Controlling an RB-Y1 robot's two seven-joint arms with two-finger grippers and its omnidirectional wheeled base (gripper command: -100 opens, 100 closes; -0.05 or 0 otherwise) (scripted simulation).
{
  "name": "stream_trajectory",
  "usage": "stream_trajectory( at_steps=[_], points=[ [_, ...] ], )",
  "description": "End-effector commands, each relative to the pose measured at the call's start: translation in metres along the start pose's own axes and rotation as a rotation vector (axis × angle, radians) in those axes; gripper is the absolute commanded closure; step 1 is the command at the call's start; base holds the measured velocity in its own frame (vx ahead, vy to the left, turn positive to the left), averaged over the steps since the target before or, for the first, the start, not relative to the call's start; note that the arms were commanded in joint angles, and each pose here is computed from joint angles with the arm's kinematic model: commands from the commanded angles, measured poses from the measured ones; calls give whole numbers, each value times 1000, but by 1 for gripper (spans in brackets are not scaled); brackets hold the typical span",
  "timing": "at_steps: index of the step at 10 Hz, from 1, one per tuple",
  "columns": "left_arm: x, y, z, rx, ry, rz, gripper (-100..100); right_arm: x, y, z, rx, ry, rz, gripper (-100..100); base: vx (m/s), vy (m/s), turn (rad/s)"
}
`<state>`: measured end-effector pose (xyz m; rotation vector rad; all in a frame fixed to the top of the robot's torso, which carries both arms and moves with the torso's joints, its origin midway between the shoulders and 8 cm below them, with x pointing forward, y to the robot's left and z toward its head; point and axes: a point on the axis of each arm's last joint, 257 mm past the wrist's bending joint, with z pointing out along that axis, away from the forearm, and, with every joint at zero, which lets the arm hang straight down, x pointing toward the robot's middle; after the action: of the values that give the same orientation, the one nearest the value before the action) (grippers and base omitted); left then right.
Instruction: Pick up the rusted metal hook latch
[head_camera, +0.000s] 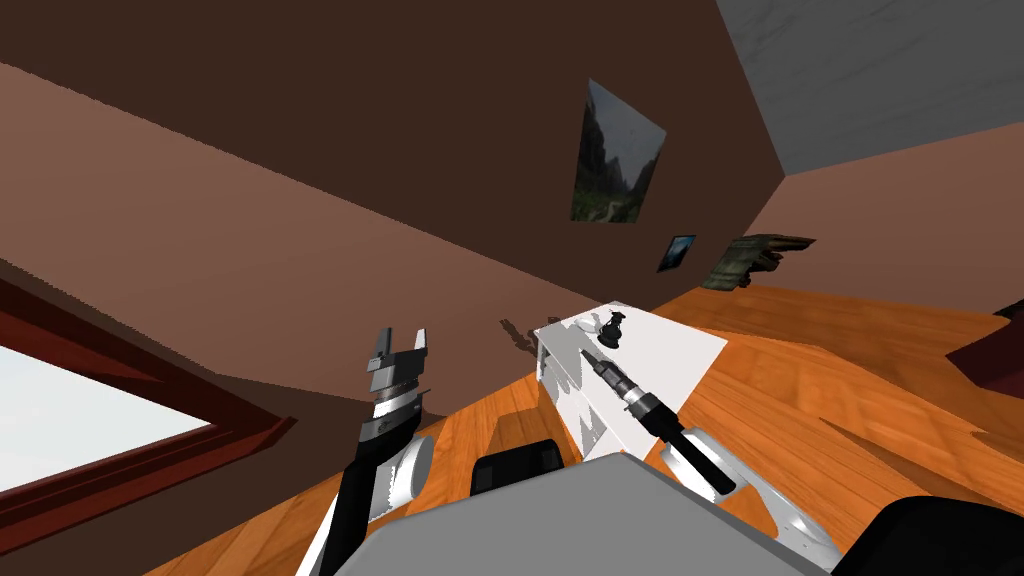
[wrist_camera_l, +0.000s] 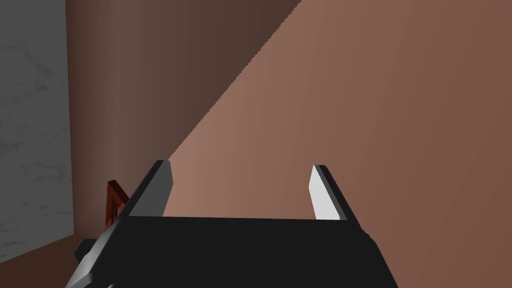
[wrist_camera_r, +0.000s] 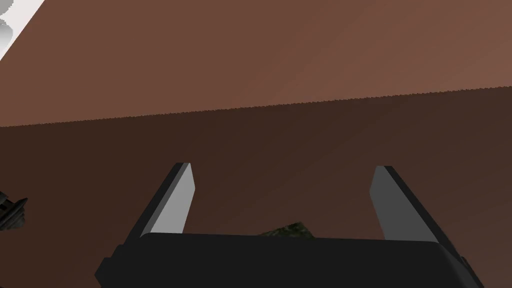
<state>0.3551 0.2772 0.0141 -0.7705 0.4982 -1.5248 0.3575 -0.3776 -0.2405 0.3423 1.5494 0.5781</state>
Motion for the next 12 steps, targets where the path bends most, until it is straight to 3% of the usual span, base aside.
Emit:
stream_trajectory(
  at_steps=[1, 5, 10, 12],
  points=[
    [0, 0, 0, 0, 0, 0, 0, 12, -22, -10, 44, 36, -25, -100, 22, 29, 56],
    [0, 0, 0, 0, 0, 0, 0, 24, -48, -21, 94, 89, -69, -100, 11, 12, 42],
    [0, 0, 0, 0, 0, 0, 0, 53, -116, -56, 216, 247, -209, -100, 21, 22, 84],
    [0, 0, 0, 0, 0, 0, 0, 55, -122, -60, 231, 255, -208, -100, 20, 11, 20]
  ],
)
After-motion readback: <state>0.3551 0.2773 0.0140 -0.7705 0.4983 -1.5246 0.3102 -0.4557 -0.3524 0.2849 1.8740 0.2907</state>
